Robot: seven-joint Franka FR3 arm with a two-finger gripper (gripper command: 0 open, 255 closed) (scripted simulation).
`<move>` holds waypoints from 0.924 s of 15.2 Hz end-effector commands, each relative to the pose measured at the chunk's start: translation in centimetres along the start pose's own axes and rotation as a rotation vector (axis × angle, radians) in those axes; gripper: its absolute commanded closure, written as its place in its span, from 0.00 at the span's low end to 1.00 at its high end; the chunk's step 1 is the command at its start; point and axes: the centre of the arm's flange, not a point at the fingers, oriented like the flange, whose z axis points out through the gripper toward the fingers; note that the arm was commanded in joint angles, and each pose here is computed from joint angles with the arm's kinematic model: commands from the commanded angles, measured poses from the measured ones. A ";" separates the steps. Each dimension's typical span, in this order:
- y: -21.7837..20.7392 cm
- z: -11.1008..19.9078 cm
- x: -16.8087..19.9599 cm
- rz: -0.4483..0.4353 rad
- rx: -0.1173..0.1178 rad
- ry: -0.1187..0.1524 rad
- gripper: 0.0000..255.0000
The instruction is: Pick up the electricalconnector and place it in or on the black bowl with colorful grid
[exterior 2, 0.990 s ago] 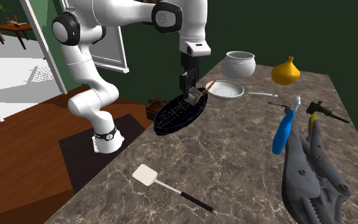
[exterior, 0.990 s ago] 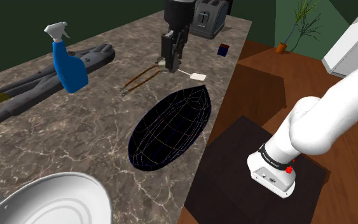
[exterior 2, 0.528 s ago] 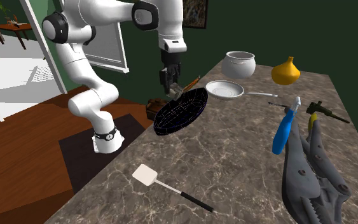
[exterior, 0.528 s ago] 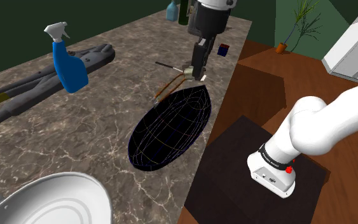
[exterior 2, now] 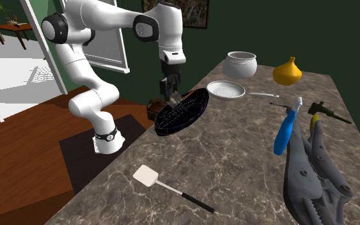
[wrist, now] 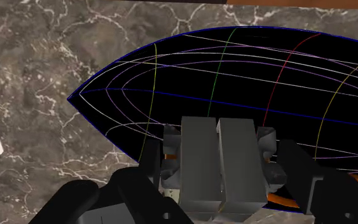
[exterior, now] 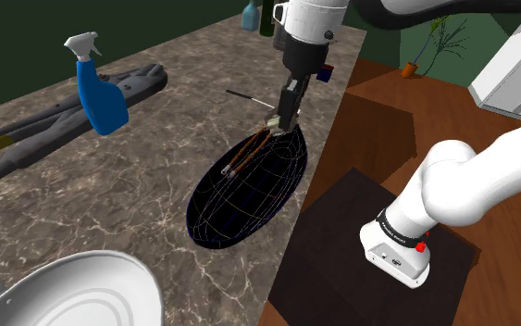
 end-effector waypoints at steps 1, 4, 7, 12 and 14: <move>0.0 1.0 -0.1 0.000 0.000 0.001 1.00; -0.1 2.6 -0.1 0.000 0.000 0.001 1.00; -0.1 4.0 -0.1 0.000 0.000 0.001 1.00; -0.1 4.0 -0.1 0.000 0.000 0.001 1.00; -0.1 4.0 -0.1 0.000 0.000 0.001 1.00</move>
